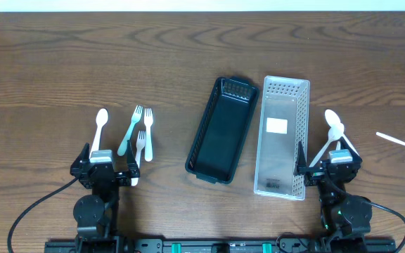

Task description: Pack container

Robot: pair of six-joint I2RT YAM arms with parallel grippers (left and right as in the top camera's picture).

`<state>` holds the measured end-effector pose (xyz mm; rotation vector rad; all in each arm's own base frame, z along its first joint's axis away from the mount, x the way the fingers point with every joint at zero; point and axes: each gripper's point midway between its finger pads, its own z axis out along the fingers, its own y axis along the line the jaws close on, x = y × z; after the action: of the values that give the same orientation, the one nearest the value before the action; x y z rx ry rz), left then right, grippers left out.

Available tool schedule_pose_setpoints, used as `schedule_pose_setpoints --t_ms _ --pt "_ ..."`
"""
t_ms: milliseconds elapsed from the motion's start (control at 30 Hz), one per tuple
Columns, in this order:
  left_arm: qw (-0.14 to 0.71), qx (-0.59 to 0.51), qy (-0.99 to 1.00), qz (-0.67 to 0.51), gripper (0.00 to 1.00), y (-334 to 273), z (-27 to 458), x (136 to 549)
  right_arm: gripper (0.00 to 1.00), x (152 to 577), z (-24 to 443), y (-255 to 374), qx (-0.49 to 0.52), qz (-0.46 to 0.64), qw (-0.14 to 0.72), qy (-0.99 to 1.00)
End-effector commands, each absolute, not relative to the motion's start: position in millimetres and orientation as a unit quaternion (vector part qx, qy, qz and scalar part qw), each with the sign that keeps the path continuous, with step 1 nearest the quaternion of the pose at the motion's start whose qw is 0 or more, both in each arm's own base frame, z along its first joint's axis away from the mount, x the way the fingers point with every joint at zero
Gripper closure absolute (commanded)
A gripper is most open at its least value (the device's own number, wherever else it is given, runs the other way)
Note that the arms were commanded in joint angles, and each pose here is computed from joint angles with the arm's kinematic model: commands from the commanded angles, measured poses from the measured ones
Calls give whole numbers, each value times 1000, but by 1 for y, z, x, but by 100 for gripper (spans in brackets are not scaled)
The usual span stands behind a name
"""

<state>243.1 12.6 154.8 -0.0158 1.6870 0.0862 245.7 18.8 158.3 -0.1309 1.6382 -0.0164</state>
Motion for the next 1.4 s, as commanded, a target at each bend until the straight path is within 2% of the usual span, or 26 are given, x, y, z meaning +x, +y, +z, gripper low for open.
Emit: schedule_pose_setpoints --t_ms 0,967,1200,1367 --pt "648 -3 760 39 2 12 137 243 1 246 157 18 -63 -12 681 730" --pt "649 -3 760 38 2 12 137 244 1 245 157 23 -56 14 681 730" --pt "631 -78 771 -29 2 11 155 234 1 239 176 35 -44 74 679 729" --pt "588 -72 804 -53 2 1 190 224 1 228 216 33 -37 76 658 748"
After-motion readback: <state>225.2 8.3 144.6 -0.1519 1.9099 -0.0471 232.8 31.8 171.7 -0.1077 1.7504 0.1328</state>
